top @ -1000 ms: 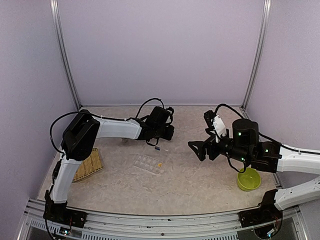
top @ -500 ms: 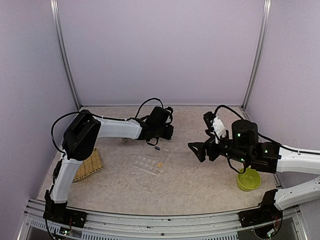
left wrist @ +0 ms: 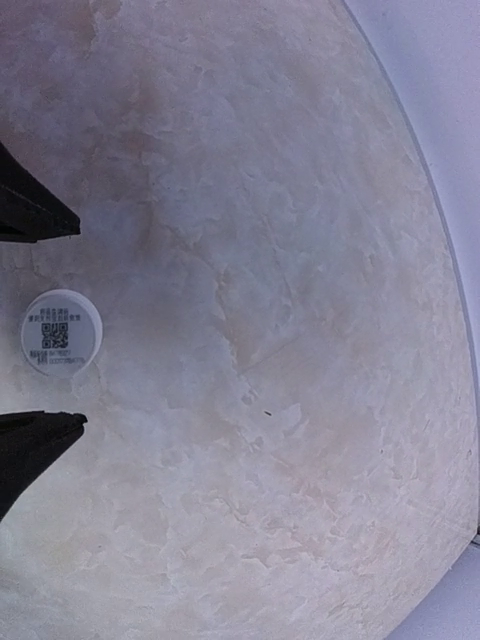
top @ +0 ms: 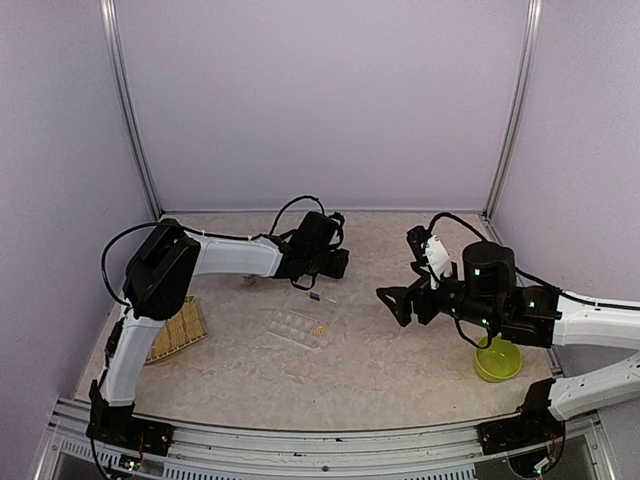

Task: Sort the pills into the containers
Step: Place the pill bottle at the center of the board.

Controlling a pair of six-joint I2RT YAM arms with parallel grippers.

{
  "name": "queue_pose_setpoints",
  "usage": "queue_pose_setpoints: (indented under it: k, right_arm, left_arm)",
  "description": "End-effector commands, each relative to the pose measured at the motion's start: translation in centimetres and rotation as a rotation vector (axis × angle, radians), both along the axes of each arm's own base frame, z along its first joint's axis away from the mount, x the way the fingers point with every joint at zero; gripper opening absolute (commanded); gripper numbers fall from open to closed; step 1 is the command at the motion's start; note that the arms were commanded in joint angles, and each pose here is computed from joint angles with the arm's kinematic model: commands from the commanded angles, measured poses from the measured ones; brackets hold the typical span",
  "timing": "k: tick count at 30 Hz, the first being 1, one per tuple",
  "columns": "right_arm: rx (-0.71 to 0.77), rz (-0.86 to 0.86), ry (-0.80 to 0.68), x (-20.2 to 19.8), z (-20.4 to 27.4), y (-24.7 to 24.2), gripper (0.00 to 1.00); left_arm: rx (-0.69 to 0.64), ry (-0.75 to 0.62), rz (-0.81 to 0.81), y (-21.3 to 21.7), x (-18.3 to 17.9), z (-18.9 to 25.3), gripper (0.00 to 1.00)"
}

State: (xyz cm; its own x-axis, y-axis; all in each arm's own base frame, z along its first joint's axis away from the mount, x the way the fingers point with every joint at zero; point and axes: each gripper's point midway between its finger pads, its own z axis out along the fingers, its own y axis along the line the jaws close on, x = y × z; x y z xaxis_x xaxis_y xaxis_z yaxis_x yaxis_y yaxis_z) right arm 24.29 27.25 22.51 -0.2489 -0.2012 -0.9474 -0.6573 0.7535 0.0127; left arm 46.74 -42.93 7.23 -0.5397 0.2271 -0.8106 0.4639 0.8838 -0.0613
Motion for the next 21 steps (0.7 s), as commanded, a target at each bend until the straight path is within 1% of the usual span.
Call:
queue_pose_setpoints:
  k: [1, 5, 9, 14, 21]
  right_arm:
    - [0.017, -0.014, 0.0, 0.1, 0.0, -0.5, 1.0]
    - [0.015, -0.012, 0.0, 0.1, -0.2, -0.4, 1.0]
    - [0.012, -0.012, 0.0, 0.1, -0.4, -0.4, 1.0]
    - [0.011, -0.007, 0.0, 0.1, -0.7, -0.4, 1.0]
    - [0.011, 0.006, -0.004, 0.1, -0.7, -0.2, 1.0]
  left_arm:
    - [-0.083, -0.045, 0.031, 0.9, 0.2, 5.3, 0.65]
    - [-0.127, -0.044, 0.065, 2.7, -1.0, 8.1, 0.81]
    - [-0.148, -0.024, 0.102, 5.3, -3.1, 8.7, 0.98]
    - [-0.193, 0.045, 0.155, 8.6, -6.5, 7.5, 0.99]
    - [-0.216, 0.124, 0.206, 11.8, -10.2, 5.5, 0.99]
